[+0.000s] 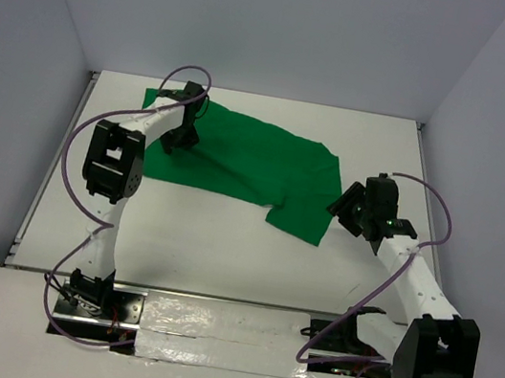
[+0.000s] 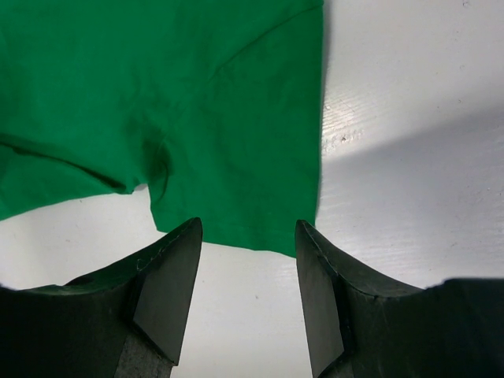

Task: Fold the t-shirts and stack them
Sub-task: Flatten out the tshirt

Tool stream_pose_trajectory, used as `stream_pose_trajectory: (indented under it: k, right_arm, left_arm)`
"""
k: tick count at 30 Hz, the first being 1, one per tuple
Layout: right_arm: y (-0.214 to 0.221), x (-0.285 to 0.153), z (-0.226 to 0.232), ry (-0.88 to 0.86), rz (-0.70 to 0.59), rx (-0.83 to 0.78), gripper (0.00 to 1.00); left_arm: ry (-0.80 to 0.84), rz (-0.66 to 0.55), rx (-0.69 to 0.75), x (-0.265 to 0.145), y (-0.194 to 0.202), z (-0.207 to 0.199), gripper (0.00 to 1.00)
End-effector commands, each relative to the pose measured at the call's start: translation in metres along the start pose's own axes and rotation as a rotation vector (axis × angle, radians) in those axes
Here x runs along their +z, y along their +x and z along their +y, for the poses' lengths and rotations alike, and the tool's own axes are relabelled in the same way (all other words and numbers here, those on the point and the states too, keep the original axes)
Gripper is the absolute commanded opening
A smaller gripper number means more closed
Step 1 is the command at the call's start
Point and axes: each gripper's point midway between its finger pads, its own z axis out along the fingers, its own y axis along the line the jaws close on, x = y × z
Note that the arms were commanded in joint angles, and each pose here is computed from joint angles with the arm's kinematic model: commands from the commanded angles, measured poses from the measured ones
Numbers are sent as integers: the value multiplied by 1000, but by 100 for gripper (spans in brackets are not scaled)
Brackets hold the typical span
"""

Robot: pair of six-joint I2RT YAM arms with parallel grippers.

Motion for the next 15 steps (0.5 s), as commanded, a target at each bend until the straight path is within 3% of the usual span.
stream_pose_trajectory:
  k: [1,7,15]
  right_arm:
    - [-3,3,2,-14,-11,-12,59]
    - [-1,4,4,-22,-5,-4,59]
    - [2,6,5,-32,8,3,59]
  left_arm:
    - [-35,8,1,4,6,6,66]
    - [-42,3,9,6,10,4,57]
    - [-52,-36,-6,-6,5,11,29]
